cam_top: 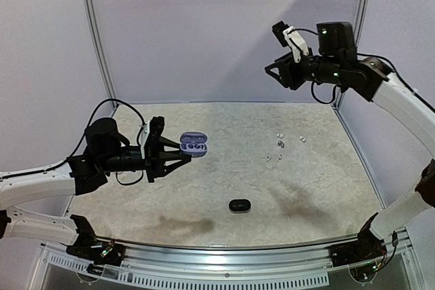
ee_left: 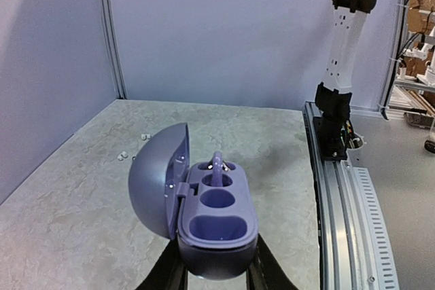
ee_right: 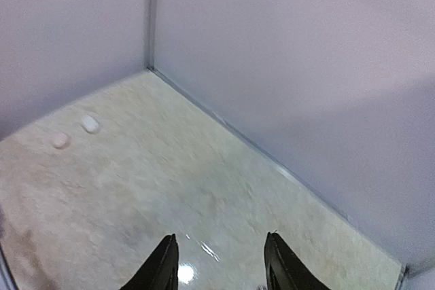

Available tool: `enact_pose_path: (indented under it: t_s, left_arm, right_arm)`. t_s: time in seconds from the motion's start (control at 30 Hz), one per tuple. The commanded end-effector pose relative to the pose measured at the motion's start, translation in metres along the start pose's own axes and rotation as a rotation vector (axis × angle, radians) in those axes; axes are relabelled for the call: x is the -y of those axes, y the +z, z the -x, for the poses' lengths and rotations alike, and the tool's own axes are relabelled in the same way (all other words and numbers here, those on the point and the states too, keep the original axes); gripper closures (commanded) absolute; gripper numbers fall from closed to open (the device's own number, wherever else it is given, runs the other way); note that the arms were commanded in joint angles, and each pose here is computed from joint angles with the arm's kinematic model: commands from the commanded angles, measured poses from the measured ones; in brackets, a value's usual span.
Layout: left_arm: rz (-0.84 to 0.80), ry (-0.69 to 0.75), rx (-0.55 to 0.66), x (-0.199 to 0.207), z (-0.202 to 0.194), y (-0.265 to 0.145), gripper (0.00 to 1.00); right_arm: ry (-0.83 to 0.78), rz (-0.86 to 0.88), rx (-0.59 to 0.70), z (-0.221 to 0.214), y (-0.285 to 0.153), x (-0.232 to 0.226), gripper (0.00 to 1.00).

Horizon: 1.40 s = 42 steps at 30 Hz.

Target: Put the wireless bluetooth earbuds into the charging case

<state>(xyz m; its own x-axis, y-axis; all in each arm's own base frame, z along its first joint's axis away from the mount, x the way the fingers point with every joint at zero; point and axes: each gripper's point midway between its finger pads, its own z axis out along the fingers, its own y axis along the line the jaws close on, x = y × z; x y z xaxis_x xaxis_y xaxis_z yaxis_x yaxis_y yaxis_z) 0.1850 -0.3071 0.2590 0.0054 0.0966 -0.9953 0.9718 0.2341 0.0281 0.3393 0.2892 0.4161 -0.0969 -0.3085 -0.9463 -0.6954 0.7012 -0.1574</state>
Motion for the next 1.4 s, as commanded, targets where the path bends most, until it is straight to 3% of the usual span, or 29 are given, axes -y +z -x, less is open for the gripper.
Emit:
enact_pose_path:
  t_s: [0.0,0.1,0.27,0.4,0.53,1.03,1.37]
  left_arm:
    - [0.007,0.002,0.007,0.003,0.002,-0.002,1.00]
    - [0.016,0.002,0.004,0.001,0.002,-0.003,1.00]
    - [0.024,0.009,0.003,0.000,0.003,-0.005,1.00]
    - [0.029,0.008,-0.004,-0.002,0.001,-0.006,1.00]
    - [0.031,0.014,-0.003,-0.003,0.002,-0.006,1.00]
    - [0.032,0.047,-0.003,-0.004,0.001,-0.007,1.00]
    - [0.023,0.064,0.000,-0.004,0.001,-0.005,1.00]
  right_arm:
    - [0.258,-0.116,-0.365,-0.115,0.045,0.063,0.62]
    - [0.333,-0.168,-0.514,-0.173,0.070,0.101,0.71]
    - [0.360,-0.230,-0.688,-0.254,0.103,0.134,0.76]
    - [0.329,-0.251,-0.824,-0.315,0.123,0.143,0.79]
    - [0.321,-0.214,-0.887,-0.347,0.137,0.138,0.80]
    - [0.322,-0.117,-1.024,-0.398,0.133,0.115,0.83]
    - [0.337,-0.050,-1.008,-0.397,0.134,0.103,0.81]
